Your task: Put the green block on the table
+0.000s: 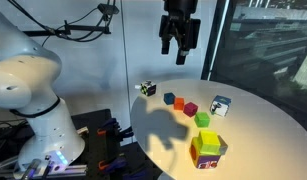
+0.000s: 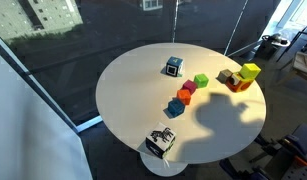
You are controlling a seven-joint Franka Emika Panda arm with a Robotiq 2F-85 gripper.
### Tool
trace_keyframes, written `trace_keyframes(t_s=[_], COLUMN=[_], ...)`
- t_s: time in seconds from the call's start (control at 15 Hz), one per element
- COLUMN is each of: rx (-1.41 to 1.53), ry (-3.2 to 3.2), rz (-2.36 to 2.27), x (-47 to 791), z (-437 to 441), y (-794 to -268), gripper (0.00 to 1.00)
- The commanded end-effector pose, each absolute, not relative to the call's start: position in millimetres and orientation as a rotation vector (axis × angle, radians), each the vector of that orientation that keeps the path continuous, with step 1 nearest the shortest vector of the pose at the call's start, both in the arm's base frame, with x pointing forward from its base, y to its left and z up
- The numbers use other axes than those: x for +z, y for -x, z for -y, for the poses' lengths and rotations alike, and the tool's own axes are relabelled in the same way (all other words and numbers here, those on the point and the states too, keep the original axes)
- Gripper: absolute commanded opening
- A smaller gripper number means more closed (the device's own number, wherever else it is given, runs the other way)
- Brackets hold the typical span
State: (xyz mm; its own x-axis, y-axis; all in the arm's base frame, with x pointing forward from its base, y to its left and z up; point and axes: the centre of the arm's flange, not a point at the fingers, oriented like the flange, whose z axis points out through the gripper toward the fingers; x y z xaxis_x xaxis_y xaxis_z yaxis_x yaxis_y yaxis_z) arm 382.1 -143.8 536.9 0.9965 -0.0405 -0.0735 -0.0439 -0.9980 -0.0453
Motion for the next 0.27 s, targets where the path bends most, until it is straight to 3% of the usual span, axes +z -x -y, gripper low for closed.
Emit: trace_keyframes(t_s=[0.0,0.2], rx=[0.114,0.120], ry=[3.092,3.091], rz=[-0.065,-0.065], x=[536.5,535.0], z=[143.8,143.9], y=[-382.3,-383.1], gripper=[1.00,1.00])
